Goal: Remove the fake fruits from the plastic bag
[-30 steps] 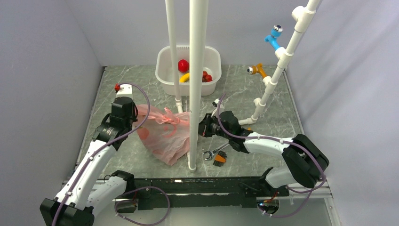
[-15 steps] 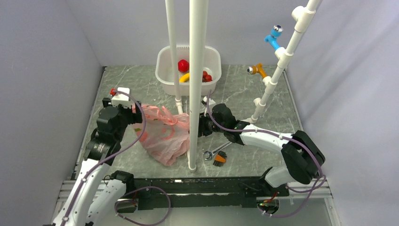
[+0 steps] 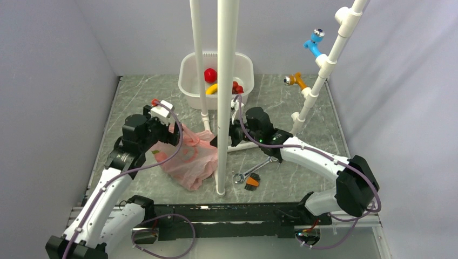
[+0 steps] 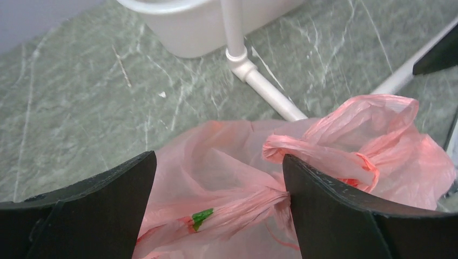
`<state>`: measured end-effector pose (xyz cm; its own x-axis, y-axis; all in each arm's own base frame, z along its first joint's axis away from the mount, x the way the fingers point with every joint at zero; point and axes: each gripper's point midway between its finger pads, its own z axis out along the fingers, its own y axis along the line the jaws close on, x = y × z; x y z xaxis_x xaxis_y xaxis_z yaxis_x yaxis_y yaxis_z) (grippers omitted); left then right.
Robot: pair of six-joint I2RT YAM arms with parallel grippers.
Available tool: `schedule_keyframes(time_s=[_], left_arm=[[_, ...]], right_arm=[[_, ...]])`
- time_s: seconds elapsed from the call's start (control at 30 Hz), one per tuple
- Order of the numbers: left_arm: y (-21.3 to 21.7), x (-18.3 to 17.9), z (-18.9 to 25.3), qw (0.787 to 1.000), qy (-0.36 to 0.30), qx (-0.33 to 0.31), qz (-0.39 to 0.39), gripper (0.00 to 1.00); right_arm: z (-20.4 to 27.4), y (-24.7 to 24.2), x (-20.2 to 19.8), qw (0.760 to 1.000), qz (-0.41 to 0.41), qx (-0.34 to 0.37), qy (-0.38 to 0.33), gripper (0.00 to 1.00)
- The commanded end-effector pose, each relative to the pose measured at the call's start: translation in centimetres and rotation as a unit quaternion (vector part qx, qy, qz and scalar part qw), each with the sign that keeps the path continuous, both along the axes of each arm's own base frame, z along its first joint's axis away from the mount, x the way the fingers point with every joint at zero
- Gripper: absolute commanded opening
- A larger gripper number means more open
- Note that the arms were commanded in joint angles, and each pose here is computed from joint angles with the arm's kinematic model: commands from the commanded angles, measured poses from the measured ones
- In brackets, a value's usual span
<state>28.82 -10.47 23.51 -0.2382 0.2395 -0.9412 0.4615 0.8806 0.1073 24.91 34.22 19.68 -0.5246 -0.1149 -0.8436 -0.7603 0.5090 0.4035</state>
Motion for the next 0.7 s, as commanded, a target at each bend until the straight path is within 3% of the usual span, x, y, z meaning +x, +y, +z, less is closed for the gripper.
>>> schedule_keyframes(time_s=[0.0, 0.17, 0.3, 0.43, 0.53, 0.6, 0.67], left_arm=[[-1.0, -0.4, 1.4, 0.999, -0.001, 0.013, -0.033, 0.91], [-0.6, -0.6, 2.1, 1.0, -0.022, 0.008, -0.021, 0.8], [-0.7, -0.7, 2.5, 0.999, -0.033, 0.0, -0.022, 0.95], [-0.6, -0.8, 2.5, 0.999, -0.032, 0.003, -0.023, 0.99], [-0.4, -0.7, 2.4, 0.999, -0.032, 0.008, -0.017, 1.0], [-0.2, -0.5, 2.1, 0.999, -0.028, 0.013, -0.012, 0.99], [-0.1, -0.3, 1.6, 1.0, -0.016, 0.019, -0.007, 0.99]], right_arm=[[4.4, 2.3, -1.2, 0.994, 0.08, 0.049, -0.051, 0.91], [3.3, 4.6, -1.2, 0.994, 0.085, 0.038, -0.059, 0.94], [1.2, 6.3, -0.8, 0.995, 0.071, 0.012, -0.065, 0.94], [-1.0, 6.4, 1.8, 0.996, -0.004, -0.03, -0.089, 0.91], [-2.7, 5.2, 4.4, 0.992, -0.086, -0.056, -0.076, 0.75], [-2.7, 4.9, 5.0, 0.991, -0.099, -0.054, -0.074, 0.45], [-2.1, 5.1, 4.9, 0.992, -0.092, -0.044, -0.078, 0.27]])
